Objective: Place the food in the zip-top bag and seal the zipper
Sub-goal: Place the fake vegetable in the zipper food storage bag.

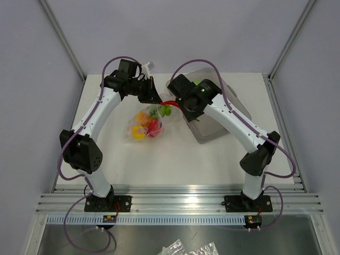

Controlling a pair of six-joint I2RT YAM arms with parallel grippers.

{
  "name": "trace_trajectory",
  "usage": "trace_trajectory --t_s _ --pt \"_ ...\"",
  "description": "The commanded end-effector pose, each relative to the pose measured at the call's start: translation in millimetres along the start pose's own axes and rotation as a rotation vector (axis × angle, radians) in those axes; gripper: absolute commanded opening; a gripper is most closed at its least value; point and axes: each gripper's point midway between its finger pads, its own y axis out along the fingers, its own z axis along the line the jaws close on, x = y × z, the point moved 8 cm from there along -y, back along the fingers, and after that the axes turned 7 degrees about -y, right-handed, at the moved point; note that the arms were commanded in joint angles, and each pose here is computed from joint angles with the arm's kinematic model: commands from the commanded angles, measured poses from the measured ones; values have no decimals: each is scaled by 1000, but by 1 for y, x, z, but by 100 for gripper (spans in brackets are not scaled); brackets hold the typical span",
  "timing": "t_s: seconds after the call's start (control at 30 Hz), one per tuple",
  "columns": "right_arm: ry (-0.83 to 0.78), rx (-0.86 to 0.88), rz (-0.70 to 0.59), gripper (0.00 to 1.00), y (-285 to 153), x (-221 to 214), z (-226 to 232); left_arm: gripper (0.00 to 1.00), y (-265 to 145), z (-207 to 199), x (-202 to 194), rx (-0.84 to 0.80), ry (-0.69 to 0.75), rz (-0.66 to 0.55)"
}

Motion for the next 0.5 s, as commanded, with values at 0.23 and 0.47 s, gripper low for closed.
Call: trace_trajectory --t_s 0.23,0.47 --pt "-68 -65 95 4 -11 -27 -7 0 -12 -24 2 -115 62 -18" --pt "-83 -51 90 2 -8 -23 -4 0 -14 -29 3 -136 70 -22"
